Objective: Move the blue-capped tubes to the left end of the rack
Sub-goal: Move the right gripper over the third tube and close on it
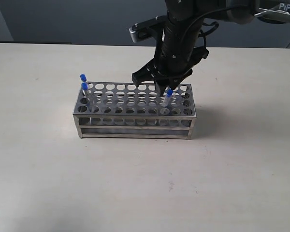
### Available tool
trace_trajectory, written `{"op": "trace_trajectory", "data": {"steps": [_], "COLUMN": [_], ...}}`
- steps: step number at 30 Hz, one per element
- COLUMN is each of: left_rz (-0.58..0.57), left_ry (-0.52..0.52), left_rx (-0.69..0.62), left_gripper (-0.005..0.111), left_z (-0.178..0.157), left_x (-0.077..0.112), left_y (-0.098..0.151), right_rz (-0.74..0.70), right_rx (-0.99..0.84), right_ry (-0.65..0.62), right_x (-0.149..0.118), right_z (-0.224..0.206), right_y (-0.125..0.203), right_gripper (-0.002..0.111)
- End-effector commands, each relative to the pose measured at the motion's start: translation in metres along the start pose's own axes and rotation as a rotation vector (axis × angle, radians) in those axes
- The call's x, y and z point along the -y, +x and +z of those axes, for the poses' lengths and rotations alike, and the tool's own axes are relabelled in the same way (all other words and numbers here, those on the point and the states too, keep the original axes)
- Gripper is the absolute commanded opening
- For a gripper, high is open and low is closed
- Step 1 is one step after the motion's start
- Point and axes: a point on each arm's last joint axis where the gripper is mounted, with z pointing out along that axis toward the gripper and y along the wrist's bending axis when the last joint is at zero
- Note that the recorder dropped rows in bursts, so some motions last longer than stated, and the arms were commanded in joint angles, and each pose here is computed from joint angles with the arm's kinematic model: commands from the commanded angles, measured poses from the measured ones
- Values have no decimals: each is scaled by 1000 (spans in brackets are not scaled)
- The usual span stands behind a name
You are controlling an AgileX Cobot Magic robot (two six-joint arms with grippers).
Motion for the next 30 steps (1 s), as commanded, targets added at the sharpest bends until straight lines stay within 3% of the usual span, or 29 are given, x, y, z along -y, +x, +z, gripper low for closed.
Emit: {"op": "trace_trajectory", "data": {"steps": [1,10,19,22,27,30], "left_rz": [-1,-1,-1,-1,-1,-1], "left_ry": [10,10,10,11,10,10], "left_rx": [12,12,12,14,12,12], "left_gripper": [1,1,1,1,1,1], "left_z": [-1,-1,-1,-1,-1,-1], "left_x": [1,1,1,1,1,1], "left_y": [-2,-2,-2,-2,-2,-2], "right_rz": [2,-13,-6,-5,-6,-2], "right_rx": [-56,27,12,12,20,19], "right_ry": [4,48,41,39,39,32], "right_x": [4,8,9,9,9,8], "right_z": [13,-11,3,3,3,3], "right_y": [6,4,2,2,1,1], "right_gripper": [35,35,35,28,1,-1]}}
